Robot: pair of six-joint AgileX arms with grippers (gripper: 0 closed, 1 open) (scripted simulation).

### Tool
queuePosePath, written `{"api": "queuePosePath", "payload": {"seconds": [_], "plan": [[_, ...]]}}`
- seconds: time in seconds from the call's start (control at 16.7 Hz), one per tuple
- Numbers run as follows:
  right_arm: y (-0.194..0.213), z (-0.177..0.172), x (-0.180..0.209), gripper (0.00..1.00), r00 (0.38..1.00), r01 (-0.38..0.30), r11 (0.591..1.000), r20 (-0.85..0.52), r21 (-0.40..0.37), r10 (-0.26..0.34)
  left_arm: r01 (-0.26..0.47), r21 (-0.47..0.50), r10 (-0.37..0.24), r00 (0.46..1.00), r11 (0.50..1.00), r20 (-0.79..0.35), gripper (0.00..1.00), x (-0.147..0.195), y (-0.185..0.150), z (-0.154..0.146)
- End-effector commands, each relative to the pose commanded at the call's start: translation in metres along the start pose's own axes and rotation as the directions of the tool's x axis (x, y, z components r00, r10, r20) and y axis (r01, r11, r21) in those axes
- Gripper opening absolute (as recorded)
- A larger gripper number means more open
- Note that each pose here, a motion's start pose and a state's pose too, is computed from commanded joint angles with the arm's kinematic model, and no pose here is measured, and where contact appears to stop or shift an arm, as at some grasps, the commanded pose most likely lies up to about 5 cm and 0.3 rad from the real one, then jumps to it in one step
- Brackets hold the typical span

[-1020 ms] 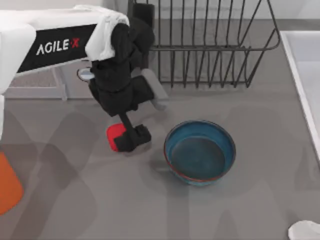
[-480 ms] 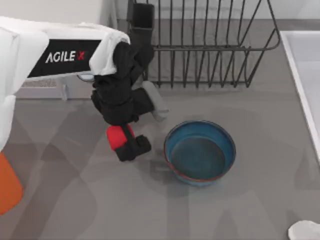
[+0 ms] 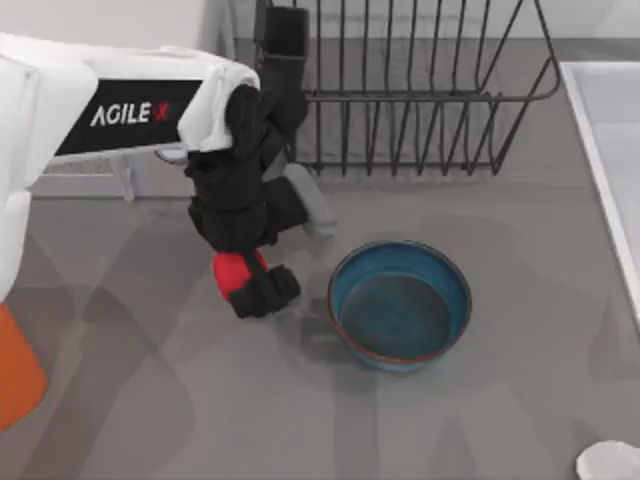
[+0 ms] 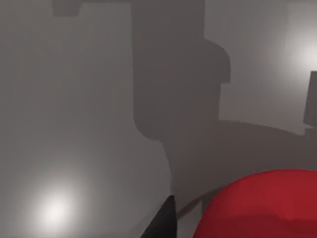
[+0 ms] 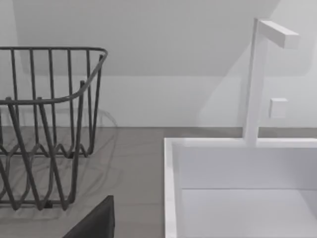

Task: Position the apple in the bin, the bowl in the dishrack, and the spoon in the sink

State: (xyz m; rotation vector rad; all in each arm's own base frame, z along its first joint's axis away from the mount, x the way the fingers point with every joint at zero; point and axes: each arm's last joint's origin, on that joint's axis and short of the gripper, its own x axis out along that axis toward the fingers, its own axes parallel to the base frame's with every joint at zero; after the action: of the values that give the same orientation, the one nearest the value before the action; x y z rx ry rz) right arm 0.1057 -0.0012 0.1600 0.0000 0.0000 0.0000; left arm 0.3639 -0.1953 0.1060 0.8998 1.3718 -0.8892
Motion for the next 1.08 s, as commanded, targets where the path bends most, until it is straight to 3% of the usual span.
{"api": "queuePosePath", "payload": {"seconds": [0.24,0.3,0.72,1.08], "plan": [[0.000,0.000,0.000,1.00,1.000,0.000,1.000,0.000,0.000,0.000,0.000,0.000,0.000,1.000,1.000,0.000,0.02,0.000,0.000,0.000],[0.000,0.000,0.000,1.00,1.000,0.000,1.000,0.000,0.000,0.000,0.000,0.000,0.000,1.000,1.000,0.000,0.00,0.000,0.000,0.000],[0.000,0.000,0.000,1.00,1.000,0.000,1.000,0.000,0.000,0.000,0.000,0.000,0.000,1.000,1.000,0.000,0.00,0.000,0.000,0.000],[0.000,0.000,0.000,1.00,1.000,0.000,1.000,0.000,0.000,0.000,0.011,-0.002,-0.011,1.000,1.000,0.013,0.00,-0.036,0.000,0.004]]}}
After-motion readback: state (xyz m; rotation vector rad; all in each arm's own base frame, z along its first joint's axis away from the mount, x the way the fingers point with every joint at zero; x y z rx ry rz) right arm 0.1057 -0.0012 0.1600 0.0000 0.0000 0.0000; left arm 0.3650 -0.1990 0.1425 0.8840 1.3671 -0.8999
